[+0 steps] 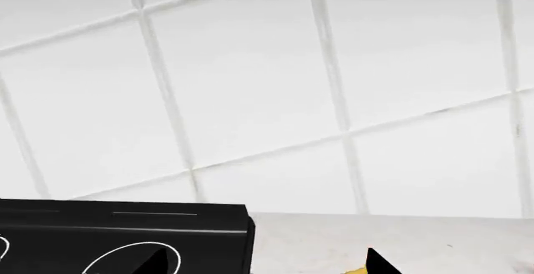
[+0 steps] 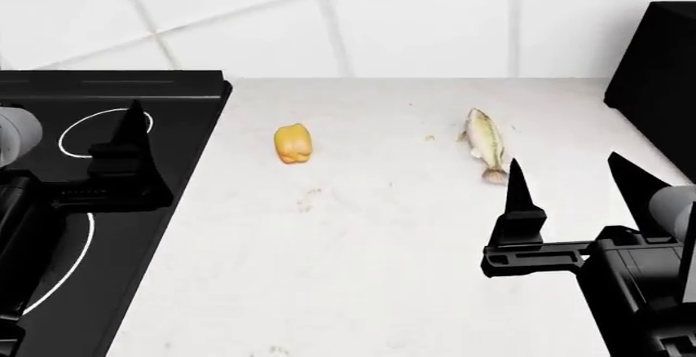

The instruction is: Place both pans onto different burners. Then place the bell pepper and the fish on different pans.

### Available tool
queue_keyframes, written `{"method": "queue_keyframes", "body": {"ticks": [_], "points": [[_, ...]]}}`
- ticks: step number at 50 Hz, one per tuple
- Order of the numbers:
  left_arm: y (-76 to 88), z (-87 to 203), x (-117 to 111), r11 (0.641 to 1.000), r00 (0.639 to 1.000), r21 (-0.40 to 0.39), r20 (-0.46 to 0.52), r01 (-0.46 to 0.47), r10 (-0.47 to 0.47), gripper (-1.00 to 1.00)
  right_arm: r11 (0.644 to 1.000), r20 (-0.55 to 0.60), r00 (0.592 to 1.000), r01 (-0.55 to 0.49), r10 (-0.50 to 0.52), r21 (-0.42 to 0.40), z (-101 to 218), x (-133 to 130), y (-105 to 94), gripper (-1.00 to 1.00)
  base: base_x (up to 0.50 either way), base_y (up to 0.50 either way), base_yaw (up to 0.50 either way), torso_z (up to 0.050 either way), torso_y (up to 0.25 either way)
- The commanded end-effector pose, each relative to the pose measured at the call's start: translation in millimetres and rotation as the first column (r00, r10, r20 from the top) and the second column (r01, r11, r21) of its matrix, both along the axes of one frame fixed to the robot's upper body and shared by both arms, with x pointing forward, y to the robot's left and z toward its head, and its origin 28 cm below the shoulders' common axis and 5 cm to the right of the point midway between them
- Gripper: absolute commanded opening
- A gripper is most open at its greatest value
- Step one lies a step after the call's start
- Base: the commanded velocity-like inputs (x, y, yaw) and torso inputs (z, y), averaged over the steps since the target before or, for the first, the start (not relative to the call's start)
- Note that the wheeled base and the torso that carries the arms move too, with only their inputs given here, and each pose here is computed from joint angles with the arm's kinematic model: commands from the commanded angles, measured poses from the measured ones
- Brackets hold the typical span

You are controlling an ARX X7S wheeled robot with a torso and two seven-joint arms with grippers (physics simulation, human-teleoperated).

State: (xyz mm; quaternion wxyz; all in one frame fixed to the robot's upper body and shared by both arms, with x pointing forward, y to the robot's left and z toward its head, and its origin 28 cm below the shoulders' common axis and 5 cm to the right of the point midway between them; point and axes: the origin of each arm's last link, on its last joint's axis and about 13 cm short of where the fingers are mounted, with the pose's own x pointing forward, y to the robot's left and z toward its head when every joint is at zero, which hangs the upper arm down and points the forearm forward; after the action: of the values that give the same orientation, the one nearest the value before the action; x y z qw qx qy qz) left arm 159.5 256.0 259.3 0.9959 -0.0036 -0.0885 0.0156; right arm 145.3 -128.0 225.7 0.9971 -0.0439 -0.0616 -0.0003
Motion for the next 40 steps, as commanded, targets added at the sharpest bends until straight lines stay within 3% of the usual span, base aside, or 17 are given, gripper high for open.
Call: {"method": "queue_keyframes", "body": {"ticks": [1,17,26,40], "points": [[0.7,0,0,1.0,1.0,-0.003,0.003,-0.004,0.004,1.0,1.0,-0.005,1.0,-0.002,0.002,0.005,0,1,0.2,1.0,0.5,-0.21,0.0,0.0,0.0],[0.6,-1,0,1.0,1.0,-0.004,0.004,-0.004,0.004,1.0,0.999,-0.014,1.0,-0.012,0.012,-0.039,2,7,3.7,1.0,0.07,-0.03,0.0,0.0,0.001],[-0.2,-2,2,1.0,1.0,-0.003,-0.001,0.001,-0.001,1.0,0.998,-0.126,0.992,-0.006,-0.002,-0.069,10,41,6.9,1.0,0.0,0.0,0.0,0.0,0.0],[-2.0,0,4,1.0,1.0,-0.002,0.0,0.009,-0.009,1.0,0.996,-0.205,0.979,-0.003,-0.016,-0.091,23,94,3.5,1.0,0.0,0.0,0.0,0.0,0.0]]}}
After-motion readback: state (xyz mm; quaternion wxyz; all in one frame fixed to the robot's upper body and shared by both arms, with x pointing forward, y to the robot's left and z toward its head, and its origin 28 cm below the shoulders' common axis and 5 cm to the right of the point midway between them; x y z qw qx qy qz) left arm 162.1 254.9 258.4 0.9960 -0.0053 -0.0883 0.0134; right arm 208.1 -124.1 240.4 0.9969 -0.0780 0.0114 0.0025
